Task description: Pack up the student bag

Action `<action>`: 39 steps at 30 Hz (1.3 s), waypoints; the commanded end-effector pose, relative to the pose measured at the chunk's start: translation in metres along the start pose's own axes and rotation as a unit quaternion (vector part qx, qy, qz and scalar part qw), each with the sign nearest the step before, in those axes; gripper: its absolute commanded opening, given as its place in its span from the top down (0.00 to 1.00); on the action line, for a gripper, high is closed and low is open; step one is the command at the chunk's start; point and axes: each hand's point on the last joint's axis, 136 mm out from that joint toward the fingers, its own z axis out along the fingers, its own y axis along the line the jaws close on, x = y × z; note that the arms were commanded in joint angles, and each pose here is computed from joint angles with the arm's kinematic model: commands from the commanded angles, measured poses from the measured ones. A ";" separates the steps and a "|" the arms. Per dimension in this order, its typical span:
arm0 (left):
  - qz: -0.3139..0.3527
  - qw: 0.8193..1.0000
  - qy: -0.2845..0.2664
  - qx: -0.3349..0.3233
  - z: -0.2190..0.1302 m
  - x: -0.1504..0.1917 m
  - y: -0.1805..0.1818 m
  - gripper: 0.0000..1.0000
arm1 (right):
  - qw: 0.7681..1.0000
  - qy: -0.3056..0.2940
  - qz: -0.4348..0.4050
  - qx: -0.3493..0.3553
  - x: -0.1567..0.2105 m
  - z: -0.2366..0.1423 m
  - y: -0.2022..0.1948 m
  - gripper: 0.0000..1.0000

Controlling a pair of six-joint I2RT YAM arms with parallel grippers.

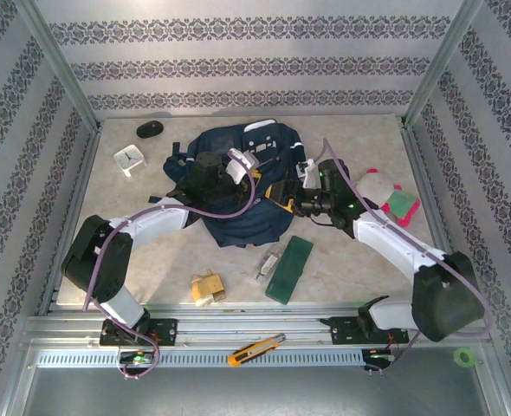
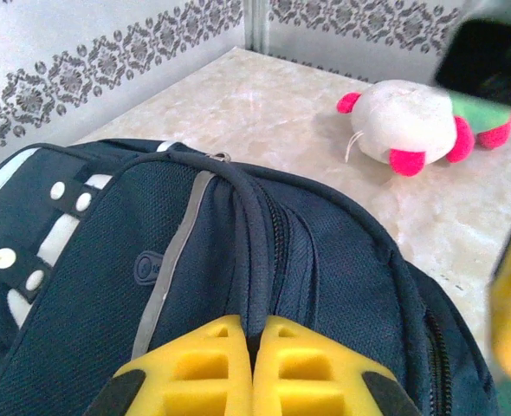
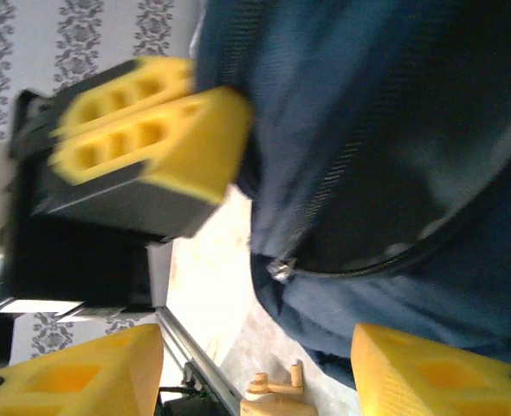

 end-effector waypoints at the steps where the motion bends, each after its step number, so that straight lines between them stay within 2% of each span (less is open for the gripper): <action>1: 0.048 0.990 -0.119 0.057 -0.025 -0.065 -0.018 1.00 | 0.999 0.006 0.033 -0.038 -0.015 0.006 0.021 0.41; 5: 0.065 0.986 -0.115 0.098 -0.028 -0.061 -0.032 1.00 | 0.998 -0.006 0.035 -0.056 -0.034 0.014 0.029 0.45; 8: 0.075 0.986 -0.101 0.105 -0.029 -0.055 -0.035 1.00 | 0.997 -0.007 0.035 -0.069 -0.041 0.016 0.034 0.51; 14: 0.103 0.989 -0.067 0.084 -0.033 -0.044 -0.030 1.00 | 0.997 -0.023 0.042 -0.068 -0.045 -0.002 0.027 0.45; 19: 0.103 0.987 -0.071 0.098 -0.035 -0.042 -0.035 1.00 | 0.996 -0.035 0.050 -0.067 -0.047 -0.011 0.022 0.45; 25: 0.092 0.985 -0.090 0.113 -0.036 -0.047 -0.040 1.00 | 0.995 -0.025 0.066 -0.071 -0.051 0.002 0.025 0.47; 27: 0.089 0.985 -0.089 0.114 -0.036 -0.048 -0.040 1.00 | 0.995 -0.022 0.069 -0.074 -0.052 0.008 0.028 0.51; 28: 0.089 0.986 -0.088 0.111 -0.036 -0.049 -0.039 1.00 | 0.994 -0.022 0.070 -0.076 -0.053 0.011 0.029 0.57; 30: 0.080 0.988 -0.084 0.100 -0.037 -0.050 -0.035 0.97 | 0.994 -0.029 0.068 -0.082 -0.055 0.013 0.032 0.81; 31: 0.066 0.991 -0.078 0.087 -0.038 -0.050 -0.031 0.93 | 0.993 -0.039 0.069 -0.084 -0.057 0.013 0.033 0.87; 35: -0.035 0.998 -0.042 0.026 -0.057 -0.040 -0.018 0.69 | 0.990 -0.075 0.077 -0.094 -0.061 0.012 0.038 0.93; 37: -0.081 0.997 -0.005 -0.005 -0.073 -0.025 -0.016 0.64 | 0.988 -0.095 0.077 -0.097 -0.062 0.013 0.043 0.98; 39: -0.145 0.988 0.030 -0.049 -0.090 -0.008 -0.011 0.62 | 0.984 -0.123 0.081 -0.099 -0.064 0.013 0.048 1.00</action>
